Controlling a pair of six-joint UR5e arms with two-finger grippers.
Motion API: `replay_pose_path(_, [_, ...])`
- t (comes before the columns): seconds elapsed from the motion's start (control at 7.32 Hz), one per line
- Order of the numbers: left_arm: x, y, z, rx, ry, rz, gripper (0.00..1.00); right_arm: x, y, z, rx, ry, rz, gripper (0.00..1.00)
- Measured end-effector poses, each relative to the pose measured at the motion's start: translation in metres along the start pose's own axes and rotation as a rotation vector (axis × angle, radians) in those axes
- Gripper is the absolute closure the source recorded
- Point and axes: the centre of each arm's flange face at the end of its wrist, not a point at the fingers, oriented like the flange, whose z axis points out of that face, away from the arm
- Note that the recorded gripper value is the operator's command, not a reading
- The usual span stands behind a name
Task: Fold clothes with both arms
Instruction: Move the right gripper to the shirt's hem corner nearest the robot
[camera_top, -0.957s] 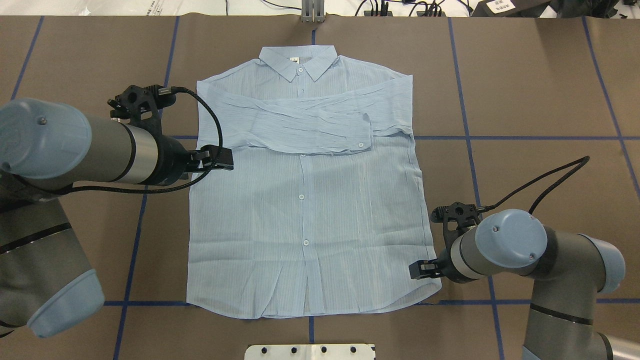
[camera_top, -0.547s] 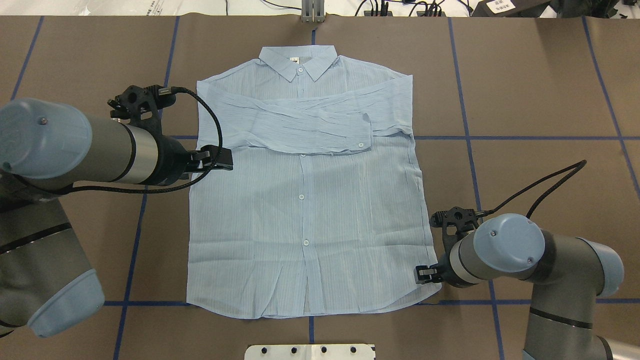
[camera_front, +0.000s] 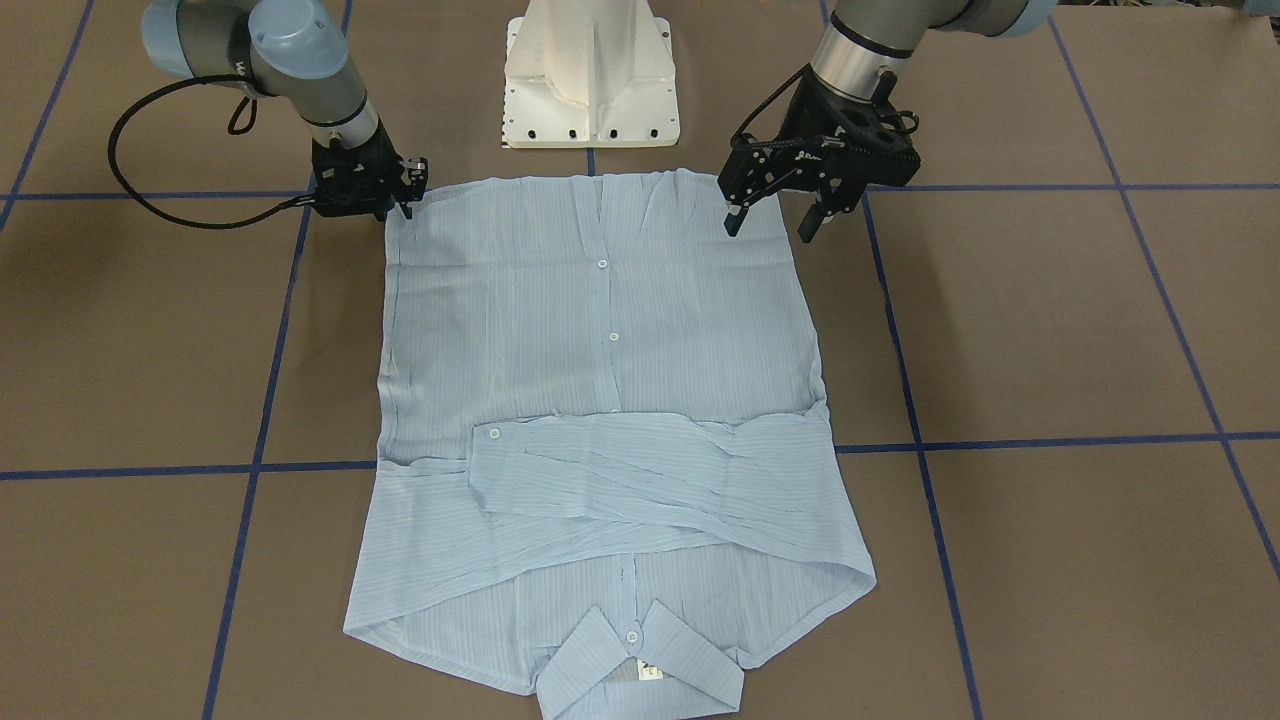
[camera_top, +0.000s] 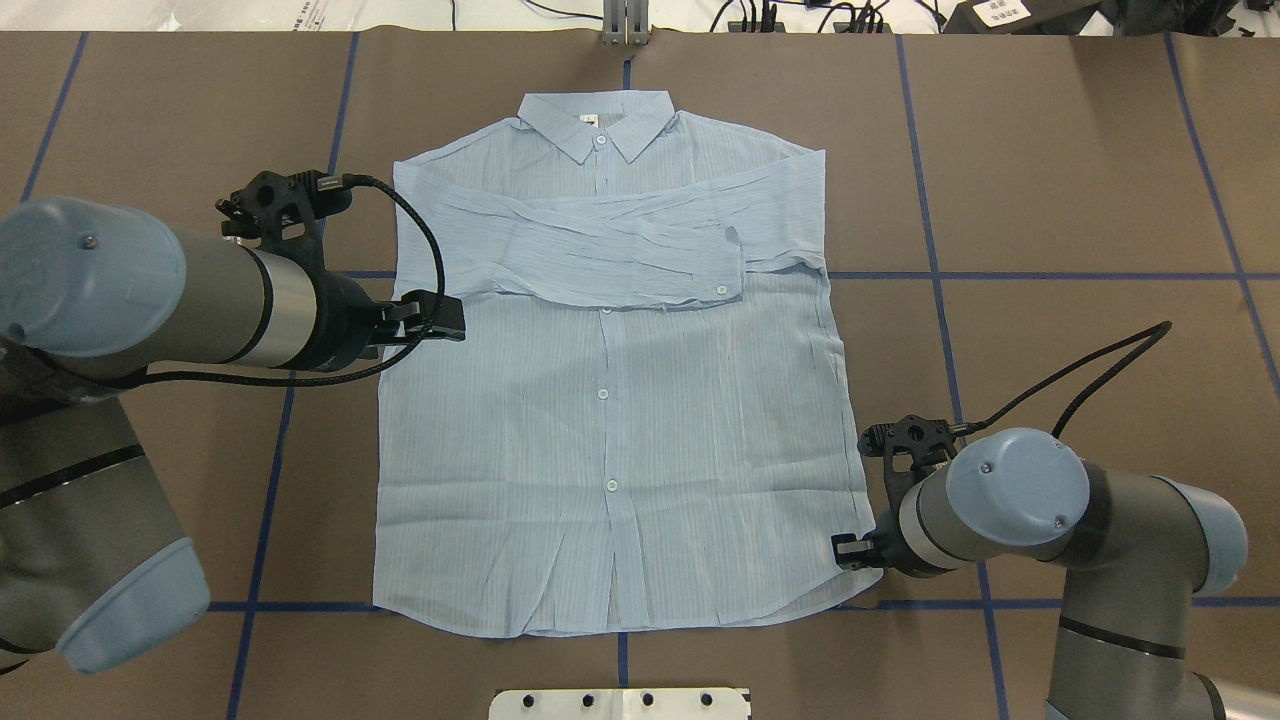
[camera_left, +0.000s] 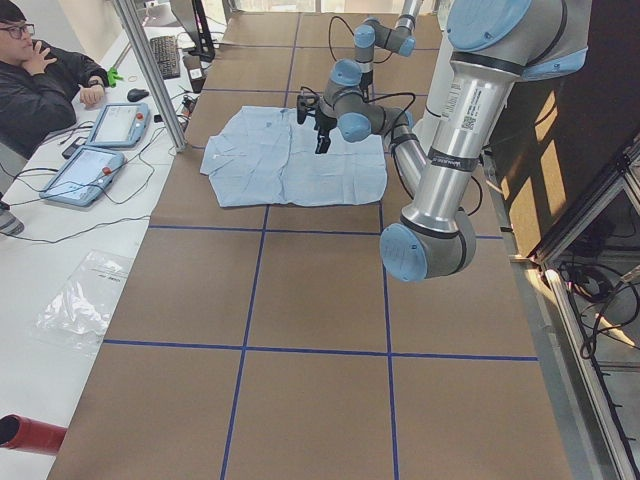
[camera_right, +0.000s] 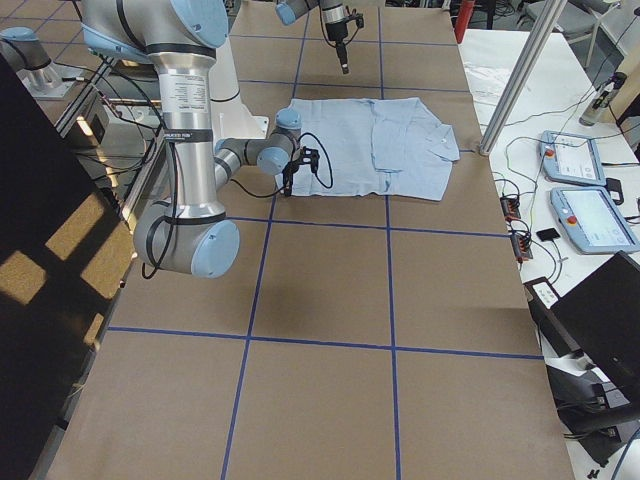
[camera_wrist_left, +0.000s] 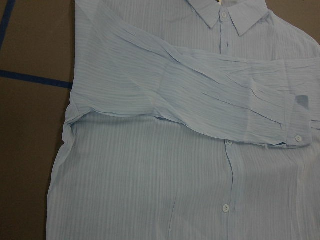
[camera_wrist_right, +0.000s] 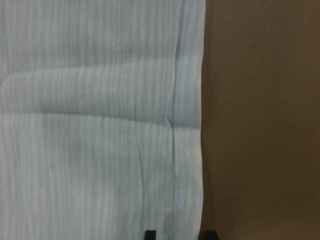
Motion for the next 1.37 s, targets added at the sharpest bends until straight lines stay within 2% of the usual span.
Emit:
replay_pose_path(0.41, [0.0012,0.0004,0.0002,-0.001,0.002,0.001,0.05,0.0005,0.0004,-0.0014,-0.002,-0.002,0.0,0.56])
replay_pose_path(0.82, [0.0013,0.0007,0.0006,-0.003,0.002,0.003,0.05,0.0034,0.0022,0.0019,-0.011,0.018,0.004,0.58])
replay_pose_path(1.09, [0.0006,0.0007,0.0009,-0.003,0.001,0.002,0.05,0.0033,0.0029,0.0023,-0.014,0.021,0.005,0.73])
replay_pose_path(1.37, [-0.0003,0.0007,0.0016,-0.003,-0.001,0.002,0.05,0.0024,0.0031,0.0022,-0.014,0.021,0.004,1.0])
